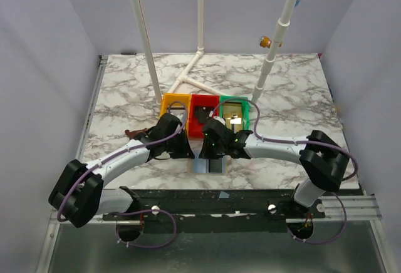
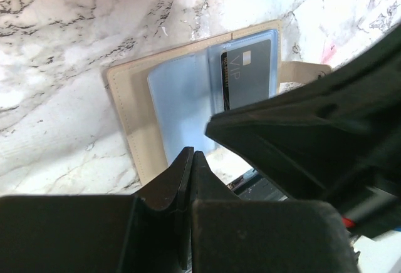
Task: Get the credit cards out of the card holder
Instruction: Remove the credit card from the card holder.
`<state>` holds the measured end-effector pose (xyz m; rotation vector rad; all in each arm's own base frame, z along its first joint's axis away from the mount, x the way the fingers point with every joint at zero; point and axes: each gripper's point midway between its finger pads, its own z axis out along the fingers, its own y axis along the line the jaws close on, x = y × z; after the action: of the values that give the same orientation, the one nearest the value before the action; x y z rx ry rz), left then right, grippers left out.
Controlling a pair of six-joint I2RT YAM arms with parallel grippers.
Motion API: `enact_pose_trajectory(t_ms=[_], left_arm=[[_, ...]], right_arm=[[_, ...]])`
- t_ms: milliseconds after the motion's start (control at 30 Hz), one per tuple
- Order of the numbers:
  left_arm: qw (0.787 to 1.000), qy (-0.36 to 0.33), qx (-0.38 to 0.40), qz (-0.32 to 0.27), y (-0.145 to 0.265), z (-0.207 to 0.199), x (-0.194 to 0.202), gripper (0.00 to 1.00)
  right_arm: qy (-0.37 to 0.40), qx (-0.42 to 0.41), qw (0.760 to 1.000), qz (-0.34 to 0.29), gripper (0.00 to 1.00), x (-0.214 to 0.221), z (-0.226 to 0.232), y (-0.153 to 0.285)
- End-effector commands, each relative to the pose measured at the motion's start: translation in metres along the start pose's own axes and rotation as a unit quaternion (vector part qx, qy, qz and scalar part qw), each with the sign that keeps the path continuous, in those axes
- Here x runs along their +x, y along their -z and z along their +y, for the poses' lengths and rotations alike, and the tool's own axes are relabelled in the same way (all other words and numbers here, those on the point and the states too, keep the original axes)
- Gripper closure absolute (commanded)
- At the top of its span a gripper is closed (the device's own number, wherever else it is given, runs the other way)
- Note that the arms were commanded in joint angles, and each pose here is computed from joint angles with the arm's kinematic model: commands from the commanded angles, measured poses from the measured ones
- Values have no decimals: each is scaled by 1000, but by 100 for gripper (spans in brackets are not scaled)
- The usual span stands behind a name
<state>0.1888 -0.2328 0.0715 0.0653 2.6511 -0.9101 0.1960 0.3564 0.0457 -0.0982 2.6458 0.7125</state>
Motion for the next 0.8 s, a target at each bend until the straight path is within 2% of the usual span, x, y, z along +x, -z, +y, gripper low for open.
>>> enact_pose_trajectory(t_ms=[0,333,767], left_arm=[[999,-13,34,0,-1,-24,-10,100],[997,-16,66,34,-24,-50,-6,100],[995,-4,71,68,-48,-45,5,100]], right_arm=[[-4,26,999,-42,99,-16,-6,26],[-17,92,994,-51,99,-3,-50,44],[-16,143,988,-47,99,9,-82,41]])
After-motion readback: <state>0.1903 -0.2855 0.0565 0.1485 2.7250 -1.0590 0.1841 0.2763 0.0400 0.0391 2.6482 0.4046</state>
